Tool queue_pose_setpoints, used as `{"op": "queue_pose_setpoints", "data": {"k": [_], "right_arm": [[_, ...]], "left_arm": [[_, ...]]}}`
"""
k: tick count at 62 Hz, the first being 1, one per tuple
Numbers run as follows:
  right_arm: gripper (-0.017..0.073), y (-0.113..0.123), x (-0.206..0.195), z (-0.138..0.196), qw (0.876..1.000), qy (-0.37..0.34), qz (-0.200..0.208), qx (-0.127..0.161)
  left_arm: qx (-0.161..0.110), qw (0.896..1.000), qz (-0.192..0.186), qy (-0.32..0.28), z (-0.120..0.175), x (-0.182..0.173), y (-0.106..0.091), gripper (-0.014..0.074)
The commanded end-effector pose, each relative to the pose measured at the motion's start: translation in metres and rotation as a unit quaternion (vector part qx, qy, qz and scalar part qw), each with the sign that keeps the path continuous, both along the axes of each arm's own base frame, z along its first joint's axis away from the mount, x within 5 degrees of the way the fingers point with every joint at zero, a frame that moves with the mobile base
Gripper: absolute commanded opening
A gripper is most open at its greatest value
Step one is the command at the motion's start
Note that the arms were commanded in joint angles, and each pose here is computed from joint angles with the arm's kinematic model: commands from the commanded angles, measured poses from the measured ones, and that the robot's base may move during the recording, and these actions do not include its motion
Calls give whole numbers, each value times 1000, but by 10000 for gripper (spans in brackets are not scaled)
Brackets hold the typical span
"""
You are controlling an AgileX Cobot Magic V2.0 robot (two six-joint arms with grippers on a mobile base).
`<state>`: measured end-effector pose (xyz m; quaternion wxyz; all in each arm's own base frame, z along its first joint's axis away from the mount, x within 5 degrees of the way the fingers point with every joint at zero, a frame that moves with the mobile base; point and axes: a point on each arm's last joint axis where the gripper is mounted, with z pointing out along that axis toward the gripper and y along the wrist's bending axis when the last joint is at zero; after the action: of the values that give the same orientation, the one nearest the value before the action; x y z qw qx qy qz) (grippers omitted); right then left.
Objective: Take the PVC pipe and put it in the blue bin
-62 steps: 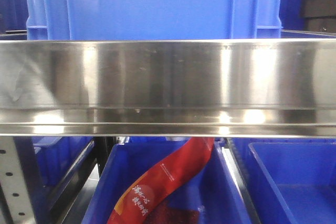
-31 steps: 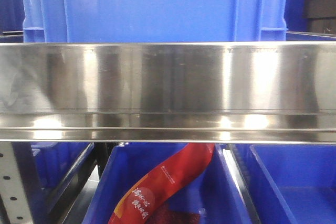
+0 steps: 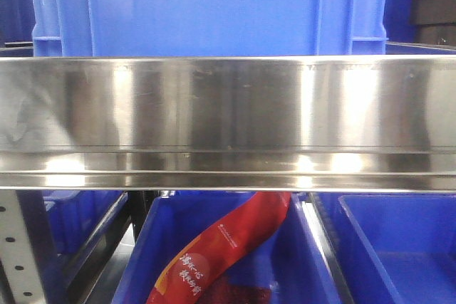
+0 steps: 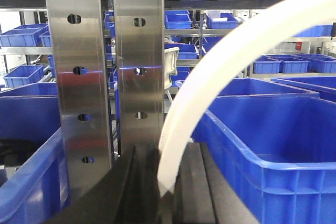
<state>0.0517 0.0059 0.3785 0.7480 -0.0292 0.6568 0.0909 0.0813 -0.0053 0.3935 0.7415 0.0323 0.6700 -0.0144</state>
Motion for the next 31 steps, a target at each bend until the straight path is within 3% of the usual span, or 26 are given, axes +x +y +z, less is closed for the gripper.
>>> {"op": "queue_pose_setpoints", "data": {"k": [1,31], "right_arm": [[-162,1,-3,9,999,-49,6,3],[-162,2,-4,12,998,-65,9,5]], "left_arm": [[-3,1000,-5,-18,4,-2,-1,-111],[-4,999,-6,-37,7,-2,-1,-111]]}}
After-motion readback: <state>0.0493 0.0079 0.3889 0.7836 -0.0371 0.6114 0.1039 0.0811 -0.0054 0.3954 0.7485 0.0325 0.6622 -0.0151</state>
